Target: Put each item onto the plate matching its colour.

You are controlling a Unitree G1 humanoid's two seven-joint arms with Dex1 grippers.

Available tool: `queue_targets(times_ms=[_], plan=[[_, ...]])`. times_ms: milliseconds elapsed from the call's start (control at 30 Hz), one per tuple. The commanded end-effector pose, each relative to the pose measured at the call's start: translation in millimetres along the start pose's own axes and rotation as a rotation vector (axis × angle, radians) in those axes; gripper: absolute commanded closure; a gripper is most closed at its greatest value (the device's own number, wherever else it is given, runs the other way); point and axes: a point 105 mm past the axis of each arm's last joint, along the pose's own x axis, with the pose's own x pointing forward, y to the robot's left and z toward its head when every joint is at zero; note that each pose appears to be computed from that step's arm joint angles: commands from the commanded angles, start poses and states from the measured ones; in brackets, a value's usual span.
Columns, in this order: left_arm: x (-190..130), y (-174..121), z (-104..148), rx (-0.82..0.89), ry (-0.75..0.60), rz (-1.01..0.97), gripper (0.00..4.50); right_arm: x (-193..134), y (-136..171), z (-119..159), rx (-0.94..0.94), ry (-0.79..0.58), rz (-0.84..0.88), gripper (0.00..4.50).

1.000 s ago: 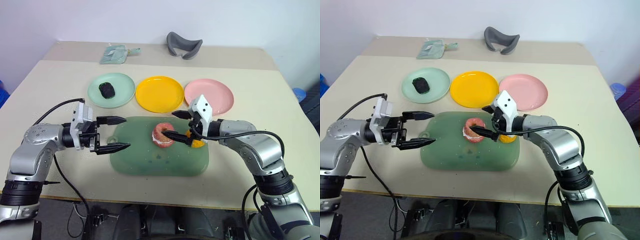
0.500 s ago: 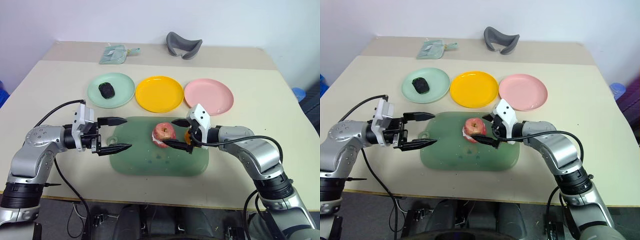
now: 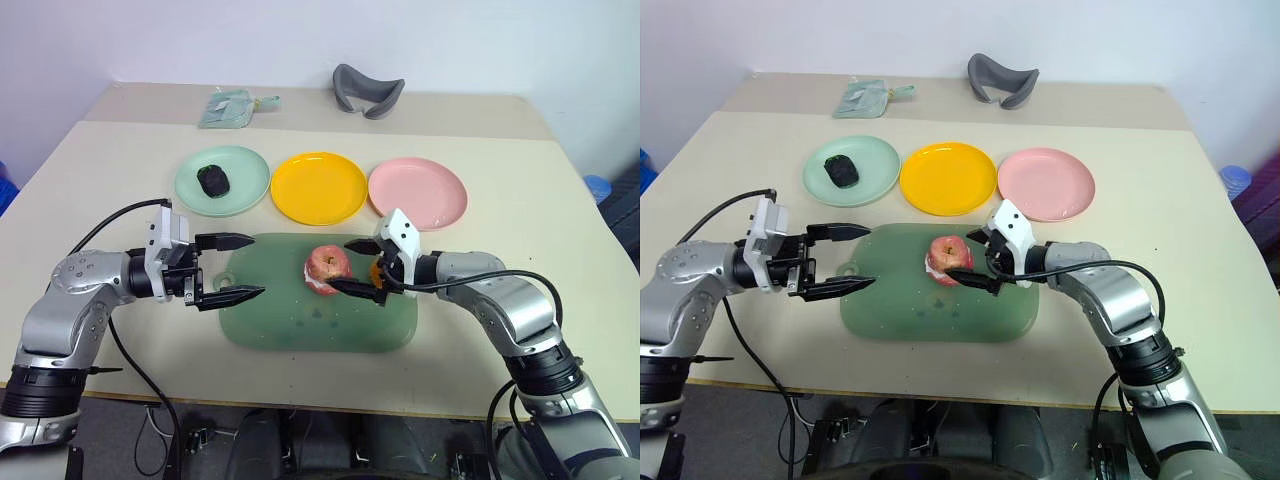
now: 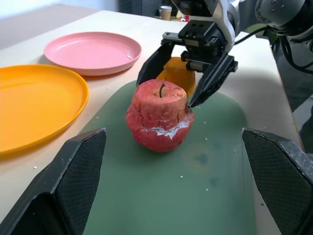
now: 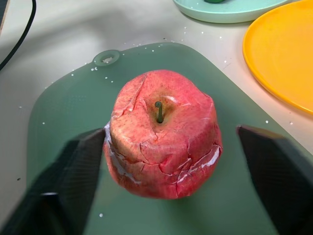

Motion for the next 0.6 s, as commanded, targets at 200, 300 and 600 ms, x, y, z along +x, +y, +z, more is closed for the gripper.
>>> queue_targets(times_ms=[200, 300, 600], plan=[[-1.2, -2.4, 7.6, 0.034, -0.016, 0.008, 0.00, -0.2, 1.5, 7.4, -0.026, -0.030, 0.010, 0.75], [-1.1, -3.2, 7.3, 0.031, -0.018, 0.010, 0.00, -2.6, 0.4, 17.5, -0.030, -0.066, 0.012, 0.75], [2.9, -4.9, 8.1, 0.027, -0.030, 0.018, 0.00, -12.7, -16.4, 58.5, -0.038, -0.177, -0.014, 0.75]])
